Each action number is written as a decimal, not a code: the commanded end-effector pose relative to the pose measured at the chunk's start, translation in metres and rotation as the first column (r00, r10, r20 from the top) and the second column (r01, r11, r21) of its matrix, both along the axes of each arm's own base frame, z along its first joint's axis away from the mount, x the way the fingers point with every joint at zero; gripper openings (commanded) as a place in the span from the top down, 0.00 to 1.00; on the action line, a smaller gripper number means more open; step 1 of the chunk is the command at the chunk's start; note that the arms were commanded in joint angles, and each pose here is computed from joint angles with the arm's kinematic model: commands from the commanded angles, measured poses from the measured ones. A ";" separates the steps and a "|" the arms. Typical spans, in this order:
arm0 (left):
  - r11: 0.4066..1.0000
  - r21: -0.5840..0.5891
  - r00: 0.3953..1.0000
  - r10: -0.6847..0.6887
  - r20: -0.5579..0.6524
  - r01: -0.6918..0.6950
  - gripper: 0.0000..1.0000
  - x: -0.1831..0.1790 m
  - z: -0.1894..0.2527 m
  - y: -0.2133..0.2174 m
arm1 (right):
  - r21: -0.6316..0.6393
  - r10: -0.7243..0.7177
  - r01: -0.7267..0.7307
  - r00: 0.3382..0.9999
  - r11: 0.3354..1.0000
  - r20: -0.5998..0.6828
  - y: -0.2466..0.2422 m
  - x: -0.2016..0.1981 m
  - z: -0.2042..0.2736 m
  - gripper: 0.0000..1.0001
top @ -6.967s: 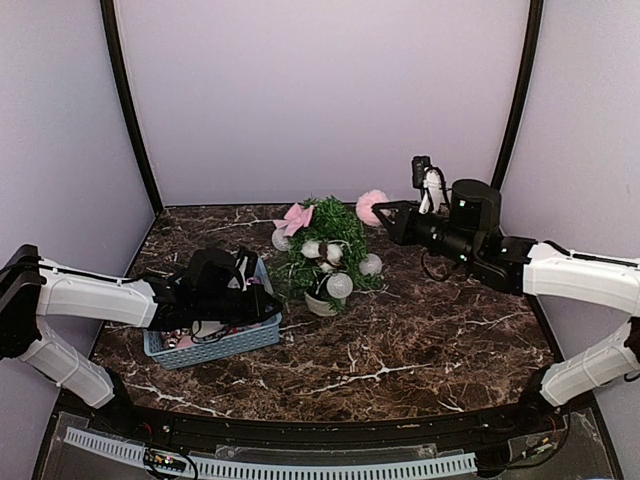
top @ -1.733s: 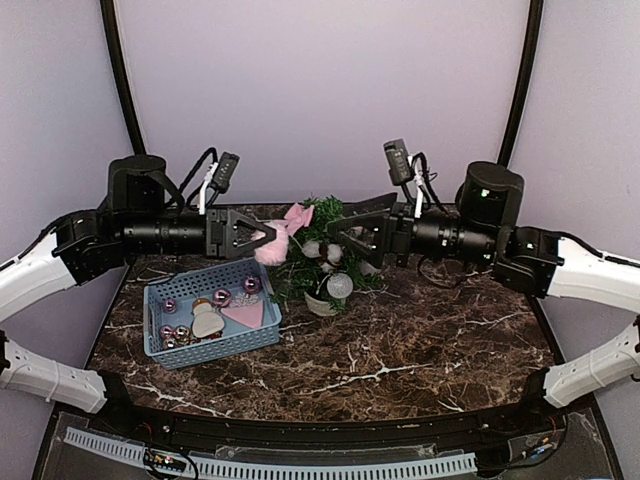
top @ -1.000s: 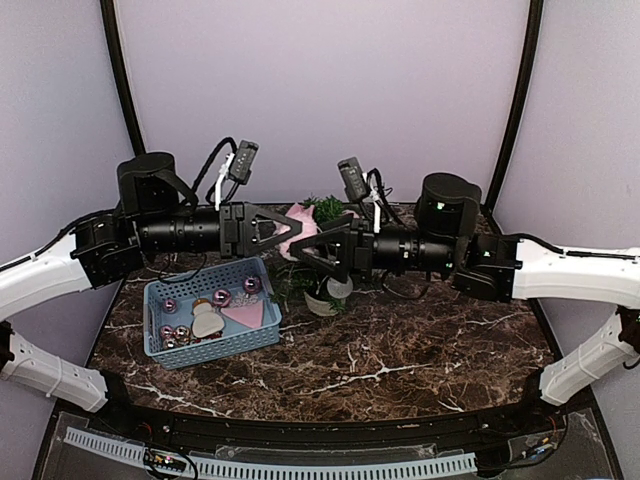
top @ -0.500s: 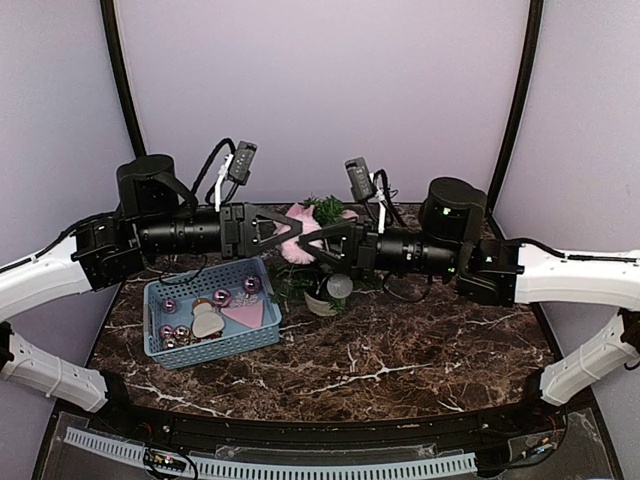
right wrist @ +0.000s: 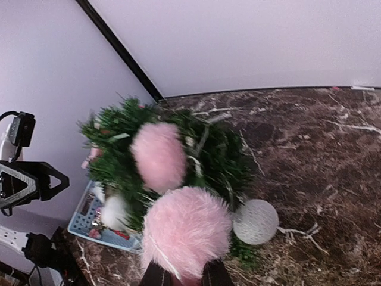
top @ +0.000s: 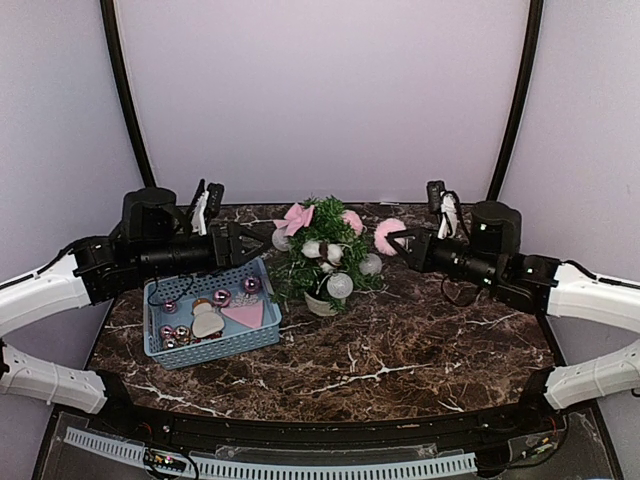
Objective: Decorate the small christmas tree
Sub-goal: Place the ornament ball in the gap of branches, then turn around the Christmas tree at the center of the board.
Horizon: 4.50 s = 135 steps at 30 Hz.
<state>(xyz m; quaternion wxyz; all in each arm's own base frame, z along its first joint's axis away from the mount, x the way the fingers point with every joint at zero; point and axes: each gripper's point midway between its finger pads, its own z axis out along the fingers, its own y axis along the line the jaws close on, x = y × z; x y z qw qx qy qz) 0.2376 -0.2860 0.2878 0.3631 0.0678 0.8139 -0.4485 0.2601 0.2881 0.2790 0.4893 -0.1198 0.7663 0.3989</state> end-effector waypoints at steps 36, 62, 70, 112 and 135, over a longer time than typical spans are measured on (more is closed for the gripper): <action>0.992 -0.049 0.965 -0.128 -0.228 0.120 0.61 0.029 -0.103 -0.055 | 0.022 0.156 -0.155 0.980 0.988 -0.124 0.057 0.045 -0.094 1.00; 0.992 -0.045 0.963 -0.129 -0.238 0.121 0.94 0.024 -0.105 -0.059 | 0.019 0.154 -0.153 0.978 0.988 -0.141 0.056 0.043 -0.101 0.78; 0.998 0.006 0.975 -0.062 -0.215 0.064 0.76 0.021 -0.096 -0.037 | -0.032 0.086 -0.091 0.987 0.995 -0.132 0.028 0.031 -0.091 0.55; 0.999 -0.050 0.988 -0.002 -0.155 -0.006 0.70 0.068 -0.060 -0.018 | -0.047 0.139 -0.139 0.990 0.989 -0.011 0.040 0.075 -0.048 0.56; 0.996 -0.065 0.995 -0.062 -0.082 0.057 0.79 0.114 -0.064 -0.034 | -0.021 0.339 -0.341 0.939 0.940 -0.064 0.059 0.003 -0.050 0.83</action>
